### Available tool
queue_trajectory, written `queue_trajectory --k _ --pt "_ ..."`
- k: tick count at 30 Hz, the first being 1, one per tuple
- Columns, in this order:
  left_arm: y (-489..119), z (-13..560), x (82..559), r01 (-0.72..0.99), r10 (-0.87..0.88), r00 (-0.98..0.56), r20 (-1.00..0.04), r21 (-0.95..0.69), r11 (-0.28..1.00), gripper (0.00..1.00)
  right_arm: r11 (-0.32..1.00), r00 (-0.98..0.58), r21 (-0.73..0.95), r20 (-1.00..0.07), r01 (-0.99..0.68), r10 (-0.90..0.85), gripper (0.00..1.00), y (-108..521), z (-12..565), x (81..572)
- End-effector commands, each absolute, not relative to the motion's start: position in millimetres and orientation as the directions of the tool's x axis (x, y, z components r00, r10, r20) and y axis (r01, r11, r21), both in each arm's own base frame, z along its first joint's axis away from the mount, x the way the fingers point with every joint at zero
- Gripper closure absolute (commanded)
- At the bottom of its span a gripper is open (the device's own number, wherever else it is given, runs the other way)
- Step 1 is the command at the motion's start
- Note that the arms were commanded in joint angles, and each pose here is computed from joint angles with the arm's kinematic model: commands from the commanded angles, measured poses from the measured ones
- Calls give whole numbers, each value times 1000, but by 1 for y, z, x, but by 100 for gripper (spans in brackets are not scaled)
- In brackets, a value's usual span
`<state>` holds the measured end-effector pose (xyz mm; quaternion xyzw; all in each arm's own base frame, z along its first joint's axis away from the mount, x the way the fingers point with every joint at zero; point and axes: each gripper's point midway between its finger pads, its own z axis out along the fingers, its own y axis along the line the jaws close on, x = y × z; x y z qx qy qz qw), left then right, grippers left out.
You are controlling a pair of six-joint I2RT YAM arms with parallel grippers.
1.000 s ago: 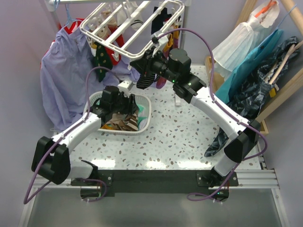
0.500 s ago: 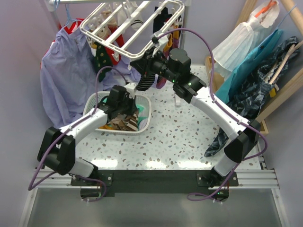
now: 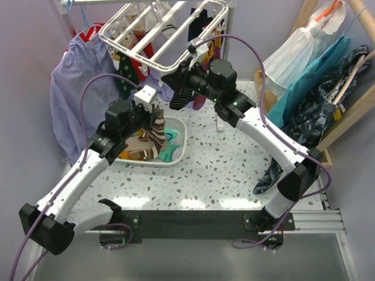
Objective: Clip the socks to the hanger
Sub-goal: Adjust the sock in the bin.
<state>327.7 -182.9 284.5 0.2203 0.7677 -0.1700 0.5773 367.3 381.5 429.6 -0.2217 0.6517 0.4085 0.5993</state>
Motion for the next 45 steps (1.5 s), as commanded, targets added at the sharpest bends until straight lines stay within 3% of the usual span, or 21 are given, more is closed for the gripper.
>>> queue_trajectory --k 1,16,27,31,35,38,41,45 --pt "-176 346 329 537 209 27 -977 191 821 100 560 -145 231 -970 -795 194 97 374 449 361" --pt "-179 418 343 480 289 330 -898 424 768 100 538 -144 222 -972 -813 184 97 376 450 356" --pt "-170 431 341 469 283 366 -887 438 767 100 539 -138 213 -974 -815 177 97 375 450 355" --pt "-163 396 341 496 240 235 -942 329 804 100 537 -143 217 -974 -815 176 97 375 449 354" --pt "-151 309 340 463 111 -67 -992 68 884 100 542 -141 217 -974 -812 178 97 372 448 355" --pt "-128 226 335 333 34 -282 -959 -65 941 97 537 -147 218 -974 -815 173 97 373 445 354" --pt "-78 179 344 93 -61 -415 -908 -109 990 93 535 -150 224 -972 -815 180 97 373 445 354" --pt "-10 142 352 -193 -158 -539 -827 -62 979 86 529 -154 231 -971 -817 185 97 375 445 354"
